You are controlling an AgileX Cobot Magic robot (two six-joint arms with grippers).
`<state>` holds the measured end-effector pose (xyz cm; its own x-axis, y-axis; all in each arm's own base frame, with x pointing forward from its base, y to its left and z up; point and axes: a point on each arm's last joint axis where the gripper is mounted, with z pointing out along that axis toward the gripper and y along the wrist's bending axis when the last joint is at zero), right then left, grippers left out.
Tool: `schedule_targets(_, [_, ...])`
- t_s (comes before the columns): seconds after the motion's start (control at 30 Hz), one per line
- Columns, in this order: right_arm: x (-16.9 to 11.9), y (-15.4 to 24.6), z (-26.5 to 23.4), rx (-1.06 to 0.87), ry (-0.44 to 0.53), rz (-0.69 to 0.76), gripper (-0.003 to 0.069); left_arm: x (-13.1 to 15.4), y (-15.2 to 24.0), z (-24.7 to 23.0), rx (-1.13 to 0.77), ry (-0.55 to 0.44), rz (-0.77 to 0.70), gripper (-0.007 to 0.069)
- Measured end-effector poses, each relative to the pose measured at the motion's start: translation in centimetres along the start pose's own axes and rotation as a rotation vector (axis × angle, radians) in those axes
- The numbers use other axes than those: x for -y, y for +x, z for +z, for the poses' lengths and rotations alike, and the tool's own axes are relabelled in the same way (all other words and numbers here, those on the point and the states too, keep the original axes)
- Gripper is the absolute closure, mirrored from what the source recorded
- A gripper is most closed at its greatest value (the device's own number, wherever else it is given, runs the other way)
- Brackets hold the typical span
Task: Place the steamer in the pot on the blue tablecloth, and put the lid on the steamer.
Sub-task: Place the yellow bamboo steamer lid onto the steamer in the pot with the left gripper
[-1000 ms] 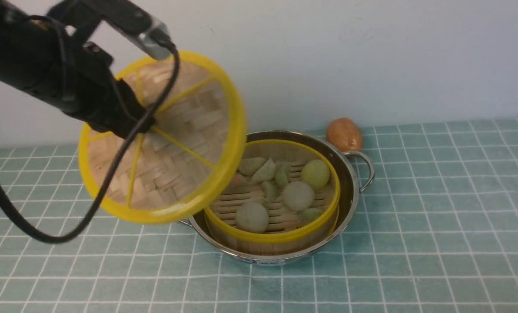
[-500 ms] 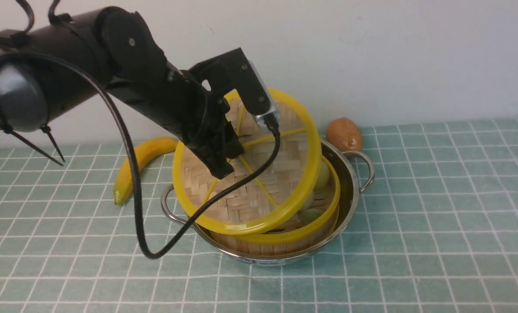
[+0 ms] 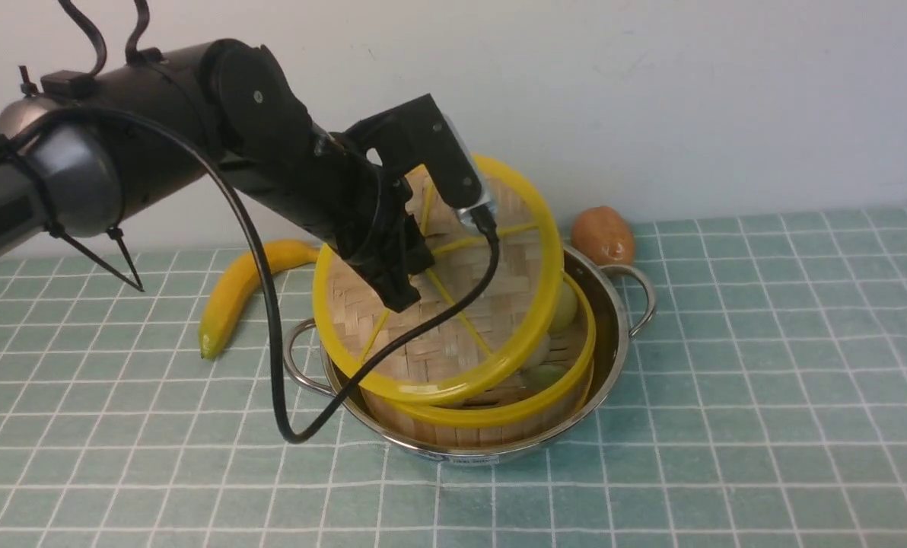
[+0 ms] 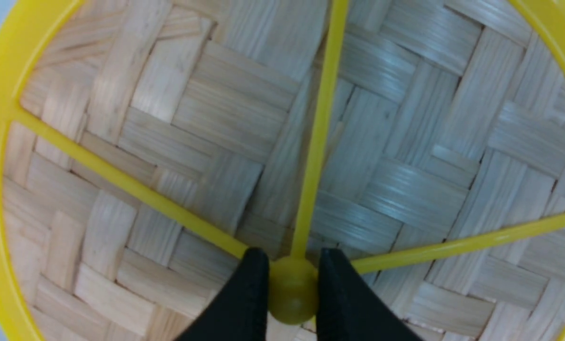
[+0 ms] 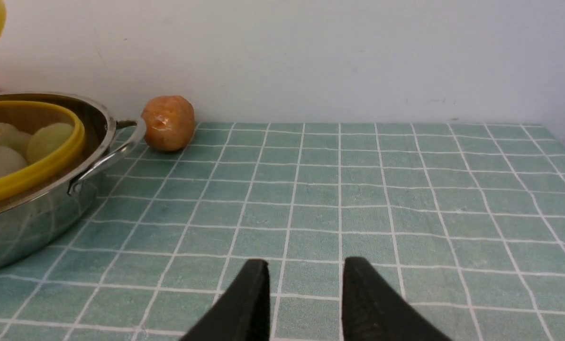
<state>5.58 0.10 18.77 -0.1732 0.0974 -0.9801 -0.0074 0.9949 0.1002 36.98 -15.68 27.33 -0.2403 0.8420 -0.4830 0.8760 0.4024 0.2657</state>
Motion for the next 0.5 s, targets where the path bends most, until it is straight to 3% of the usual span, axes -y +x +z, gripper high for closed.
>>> schedule_targets(0.5, [0.0, 0.0, 0.0, 0.0, 0.0, 0.0, 0.0417, 0.23, -0.17, 1.17, 0.039, 0.041, 0.101, 0.0508])
